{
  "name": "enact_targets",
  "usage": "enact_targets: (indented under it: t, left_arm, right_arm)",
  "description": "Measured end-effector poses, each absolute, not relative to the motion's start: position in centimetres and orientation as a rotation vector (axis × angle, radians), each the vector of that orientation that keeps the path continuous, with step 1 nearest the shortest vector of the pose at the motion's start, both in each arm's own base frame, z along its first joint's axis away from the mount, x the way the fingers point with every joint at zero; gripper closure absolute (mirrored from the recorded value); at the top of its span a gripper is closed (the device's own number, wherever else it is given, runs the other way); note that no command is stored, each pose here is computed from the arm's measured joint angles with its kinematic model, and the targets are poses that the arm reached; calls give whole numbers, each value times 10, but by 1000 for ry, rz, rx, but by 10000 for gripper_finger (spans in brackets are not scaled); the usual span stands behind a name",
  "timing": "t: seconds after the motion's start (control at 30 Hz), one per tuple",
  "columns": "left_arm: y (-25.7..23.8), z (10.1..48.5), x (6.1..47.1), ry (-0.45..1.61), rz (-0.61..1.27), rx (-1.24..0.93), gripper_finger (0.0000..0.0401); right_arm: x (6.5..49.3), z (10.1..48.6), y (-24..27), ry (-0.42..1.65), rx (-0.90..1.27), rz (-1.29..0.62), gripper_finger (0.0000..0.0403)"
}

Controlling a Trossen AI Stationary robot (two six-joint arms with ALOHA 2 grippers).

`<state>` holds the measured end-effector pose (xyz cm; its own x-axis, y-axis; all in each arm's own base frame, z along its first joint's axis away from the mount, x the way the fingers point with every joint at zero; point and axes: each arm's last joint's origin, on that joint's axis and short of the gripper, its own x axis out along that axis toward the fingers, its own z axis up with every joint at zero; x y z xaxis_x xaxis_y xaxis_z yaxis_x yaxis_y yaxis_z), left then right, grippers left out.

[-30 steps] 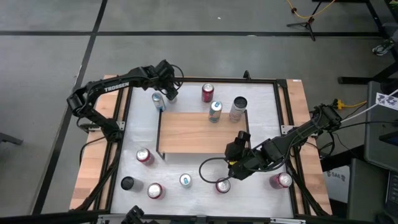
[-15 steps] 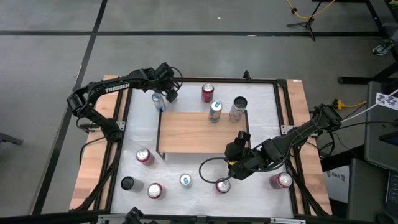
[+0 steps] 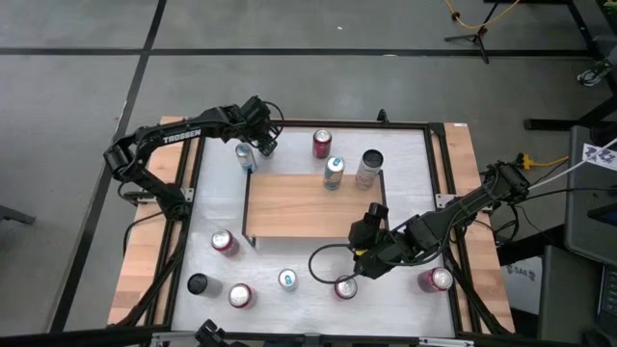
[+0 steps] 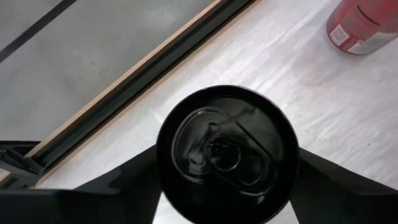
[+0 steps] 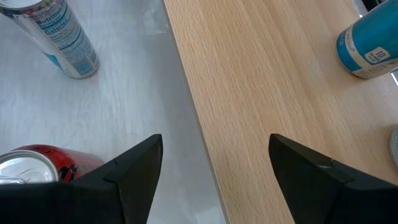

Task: Place canned beverage on shelf
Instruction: Put the top white-pink soda can on the shelf aligned with the other white-pink soda can

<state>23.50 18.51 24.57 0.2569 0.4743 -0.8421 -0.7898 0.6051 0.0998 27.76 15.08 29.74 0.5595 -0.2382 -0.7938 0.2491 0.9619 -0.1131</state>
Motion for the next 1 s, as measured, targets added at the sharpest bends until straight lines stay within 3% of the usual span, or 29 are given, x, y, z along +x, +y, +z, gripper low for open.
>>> enact_targets:
  t: [0.2, 0.5, 1.0]
  left_arm:
    - [184, 248, 234, 970, 882, -373, 174]
    - [175, 273, 224, 886, 863, -331, 174]
    - [109, 357, 176, 521, 771, -236, 174]
  right_arm:
    - [278, 297, 151, 934, 13, -287, 118]
    - [278, 297, 151, 934, 13, -287, 118]
    - [278, 297, 151, 934, 13, -287, 118]
